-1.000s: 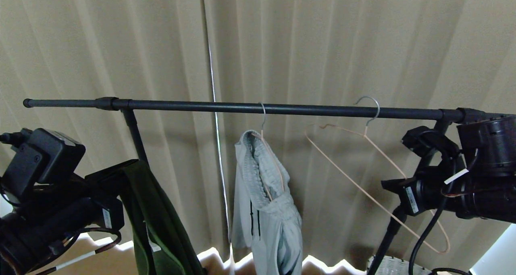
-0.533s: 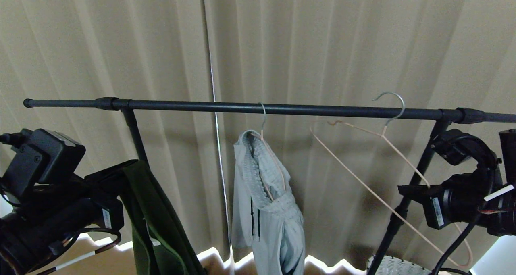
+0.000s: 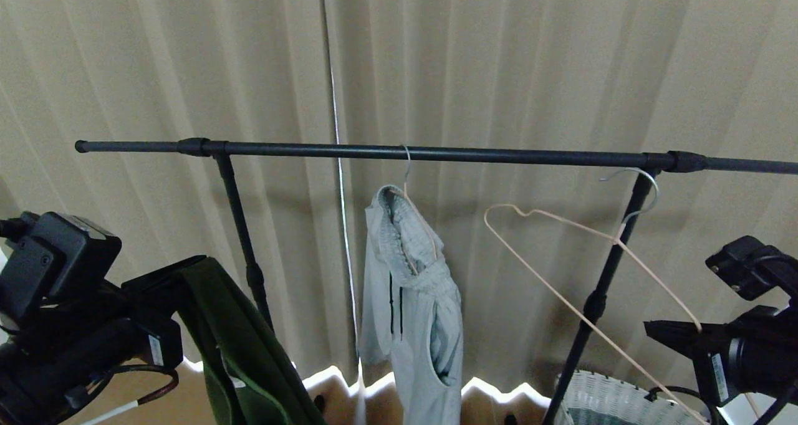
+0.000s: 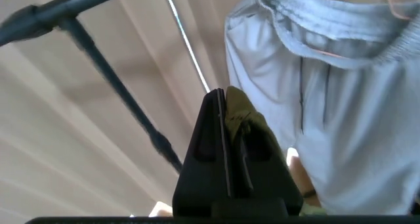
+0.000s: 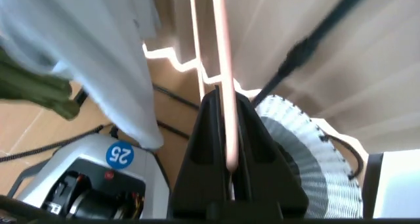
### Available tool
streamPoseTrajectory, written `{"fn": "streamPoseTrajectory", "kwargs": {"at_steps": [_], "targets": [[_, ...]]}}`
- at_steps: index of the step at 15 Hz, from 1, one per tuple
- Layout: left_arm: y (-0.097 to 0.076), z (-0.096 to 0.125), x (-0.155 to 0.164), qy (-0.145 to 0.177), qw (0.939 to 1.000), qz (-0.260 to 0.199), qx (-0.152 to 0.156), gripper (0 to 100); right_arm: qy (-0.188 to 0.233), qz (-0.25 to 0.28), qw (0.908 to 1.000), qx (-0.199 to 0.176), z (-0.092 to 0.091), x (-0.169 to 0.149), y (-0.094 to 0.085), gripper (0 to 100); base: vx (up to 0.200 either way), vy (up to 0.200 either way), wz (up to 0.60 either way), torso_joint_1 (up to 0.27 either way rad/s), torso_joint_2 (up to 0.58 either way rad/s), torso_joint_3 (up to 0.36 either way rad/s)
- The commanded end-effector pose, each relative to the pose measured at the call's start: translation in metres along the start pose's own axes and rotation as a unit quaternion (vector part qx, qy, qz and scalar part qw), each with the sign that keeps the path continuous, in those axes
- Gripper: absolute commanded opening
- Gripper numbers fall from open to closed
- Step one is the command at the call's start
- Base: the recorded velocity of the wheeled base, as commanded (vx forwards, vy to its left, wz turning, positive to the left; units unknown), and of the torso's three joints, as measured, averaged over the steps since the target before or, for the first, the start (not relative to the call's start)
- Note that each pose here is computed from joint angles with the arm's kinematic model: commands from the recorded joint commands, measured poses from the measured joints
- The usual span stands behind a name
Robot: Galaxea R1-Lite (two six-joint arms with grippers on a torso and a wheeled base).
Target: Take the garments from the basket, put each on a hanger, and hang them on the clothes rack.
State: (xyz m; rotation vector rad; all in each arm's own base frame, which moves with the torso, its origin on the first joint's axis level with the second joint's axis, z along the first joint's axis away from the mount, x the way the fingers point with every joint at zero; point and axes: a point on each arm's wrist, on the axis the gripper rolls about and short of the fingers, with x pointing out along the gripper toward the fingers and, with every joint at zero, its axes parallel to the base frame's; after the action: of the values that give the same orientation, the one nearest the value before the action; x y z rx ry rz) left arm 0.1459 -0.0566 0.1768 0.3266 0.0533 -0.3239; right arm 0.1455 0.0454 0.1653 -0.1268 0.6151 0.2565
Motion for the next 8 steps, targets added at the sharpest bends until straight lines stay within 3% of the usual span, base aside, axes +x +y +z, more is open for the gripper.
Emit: {"fn": "streamPoseTrajectory", "kwargs": {"at_steps": [1,6,8], "targets": [[0.002,0.004,-0.007,-0.016,0.9999,0.006,0.001,0,-0.021,0.004,0.9998,-0.004,-0.014,-0.017,0.001,0,-0.200,0.000,0.00,0.002,0.00,0.002],[0.001,-0.001,-0.016,-0.016,0.9994,0.009,0.030,0,-0.019,0.011,0.9997,-0.009,-0.037,-0.027,0.002,0,-0.200,0.000,0.00,0.003,0.00,0.005],[0.001,-0.003,-0.015,-0.012,0.9995,0.006,0.030,0,-0.018,0.016,0.9997,-0.007,-0.039,-0.026,0.003,0,0.000,0.000,0.00,0.000,0.00,0.000]]}}
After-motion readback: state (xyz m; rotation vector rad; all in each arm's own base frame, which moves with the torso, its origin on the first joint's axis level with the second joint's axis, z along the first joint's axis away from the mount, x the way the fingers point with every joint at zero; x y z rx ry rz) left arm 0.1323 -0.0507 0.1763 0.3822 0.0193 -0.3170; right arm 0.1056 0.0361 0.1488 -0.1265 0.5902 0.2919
